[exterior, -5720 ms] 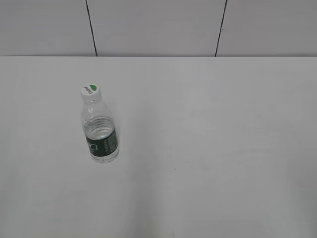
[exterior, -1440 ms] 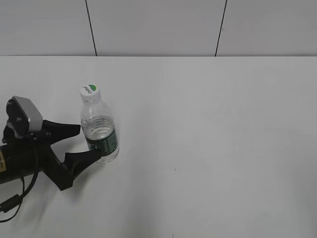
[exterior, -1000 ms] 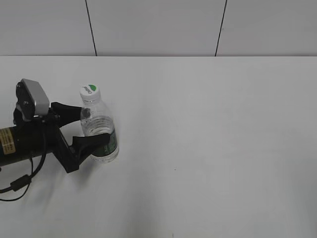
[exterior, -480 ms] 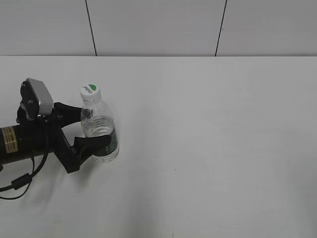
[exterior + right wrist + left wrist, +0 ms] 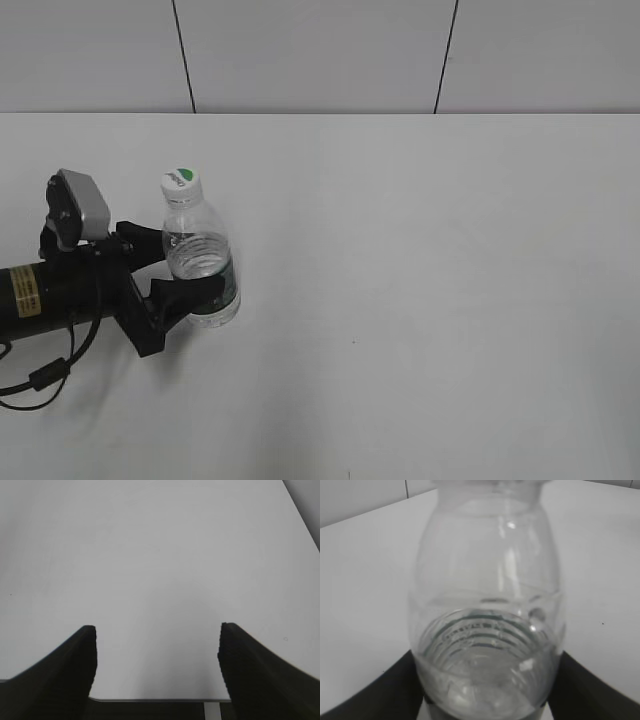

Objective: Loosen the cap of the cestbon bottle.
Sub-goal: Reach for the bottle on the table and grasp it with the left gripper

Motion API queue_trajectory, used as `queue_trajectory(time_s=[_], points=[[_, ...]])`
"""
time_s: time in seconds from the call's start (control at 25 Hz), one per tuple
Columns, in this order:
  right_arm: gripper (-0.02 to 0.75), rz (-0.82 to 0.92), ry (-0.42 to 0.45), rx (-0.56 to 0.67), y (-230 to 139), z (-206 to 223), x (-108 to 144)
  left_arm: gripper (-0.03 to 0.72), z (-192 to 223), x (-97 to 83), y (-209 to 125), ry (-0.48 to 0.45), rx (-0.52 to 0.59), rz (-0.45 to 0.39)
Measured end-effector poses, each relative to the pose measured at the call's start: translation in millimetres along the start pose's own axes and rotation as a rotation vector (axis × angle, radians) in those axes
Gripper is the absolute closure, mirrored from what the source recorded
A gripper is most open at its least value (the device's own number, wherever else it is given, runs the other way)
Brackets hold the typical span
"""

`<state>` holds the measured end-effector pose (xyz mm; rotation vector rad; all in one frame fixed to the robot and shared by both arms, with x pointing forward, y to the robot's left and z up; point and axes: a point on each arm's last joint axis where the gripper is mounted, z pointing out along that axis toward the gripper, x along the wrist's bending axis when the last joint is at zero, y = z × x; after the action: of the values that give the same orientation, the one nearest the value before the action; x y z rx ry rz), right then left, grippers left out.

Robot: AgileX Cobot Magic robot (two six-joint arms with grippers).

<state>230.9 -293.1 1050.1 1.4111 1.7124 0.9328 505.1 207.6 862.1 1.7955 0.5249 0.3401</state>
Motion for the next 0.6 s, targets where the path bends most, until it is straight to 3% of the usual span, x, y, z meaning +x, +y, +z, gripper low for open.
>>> queue_trajectory(time_s=[0.16, 0.6], points=[[0.154, 0.000, 0.000, 0.000, 0.0, 0.0, 0.0, 0.294, 0.2, -1.9, -0.3, -0.020, 0.003, 0.008], [0.154, 0.000, 0.000, 0.000, 0.0, 0.0, 0.0, 0.294, 0.3, -6.3, -0.6, -0.072, 0.009, 0.030]])
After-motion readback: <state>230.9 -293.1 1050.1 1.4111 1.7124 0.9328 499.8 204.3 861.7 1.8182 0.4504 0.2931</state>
